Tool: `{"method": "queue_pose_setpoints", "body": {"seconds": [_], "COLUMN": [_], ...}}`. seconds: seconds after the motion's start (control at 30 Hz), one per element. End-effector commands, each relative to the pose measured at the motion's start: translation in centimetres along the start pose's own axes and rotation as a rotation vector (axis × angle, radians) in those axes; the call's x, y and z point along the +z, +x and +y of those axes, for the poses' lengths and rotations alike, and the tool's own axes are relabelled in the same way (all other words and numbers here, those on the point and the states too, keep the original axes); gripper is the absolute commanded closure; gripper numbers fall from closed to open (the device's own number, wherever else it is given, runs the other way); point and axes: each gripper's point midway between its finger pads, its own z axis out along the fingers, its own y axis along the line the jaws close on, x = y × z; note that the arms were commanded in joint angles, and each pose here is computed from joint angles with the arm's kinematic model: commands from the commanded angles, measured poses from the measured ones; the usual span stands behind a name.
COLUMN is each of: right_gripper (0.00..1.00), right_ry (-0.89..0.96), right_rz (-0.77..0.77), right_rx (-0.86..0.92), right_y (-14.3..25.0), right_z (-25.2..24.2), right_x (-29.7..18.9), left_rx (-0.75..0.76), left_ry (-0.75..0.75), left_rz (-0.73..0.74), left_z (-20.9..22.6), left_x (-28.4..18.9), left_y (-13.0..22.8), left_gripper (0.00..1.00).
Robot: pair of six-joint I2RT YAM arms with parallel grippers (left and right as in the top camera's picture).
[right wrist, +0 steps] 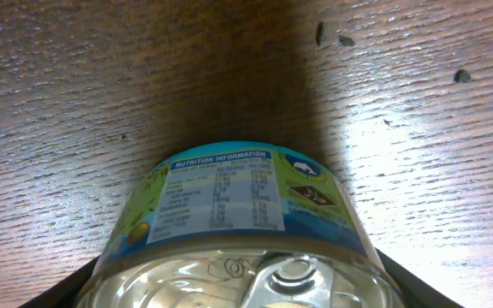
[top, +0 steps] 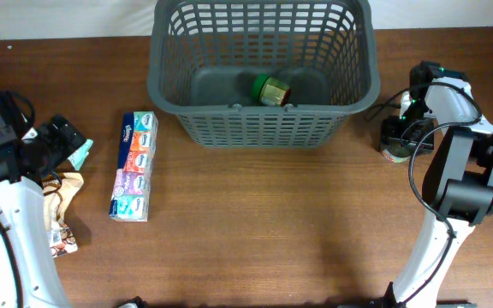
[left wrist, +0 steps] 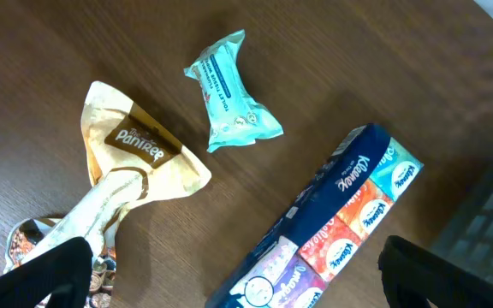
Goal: Pack container
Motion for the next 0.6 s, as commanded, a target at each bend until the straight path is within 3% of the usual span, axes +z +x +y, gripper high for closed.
{"method": "queue_pose_setpoints", "body": {"seconds": [0.0, 0.1, 0.33, 0.57], "right_gripper": [0.28, 0.34, 0.34, 0.44], "right_ry": [0.026, 0.026, 0.026, 0.026], "right_rz": [0.015, 0.015, 0.015, 0.015], "right_rx": [0.01, 0.01, 0.01, 0.014], "right_y": [0.07, 0.07, 0.06, 0.07], "right_z": [-0.54, -0.54, -0.54, -0.54], "right_x": [0.62, 0.62, 0.62, 0.62], "left_rx": [0.004, 0.004, 0.003, 0.004], "left_ry": [-0.006, -0.006, -0.006, -0.006], "left_rz": [-0.015, -0.015, -0.015, -0.015], "left_z": [0.16, 0.16, 0.17, 0.16], "left_x": [-0.31, -0.31, -0.31, -0.31], "left_y": [-0.51, -0.51, -0.51, -0.51], "left_gripper": [0.0, 0.0, 0.0, 0.0]}}
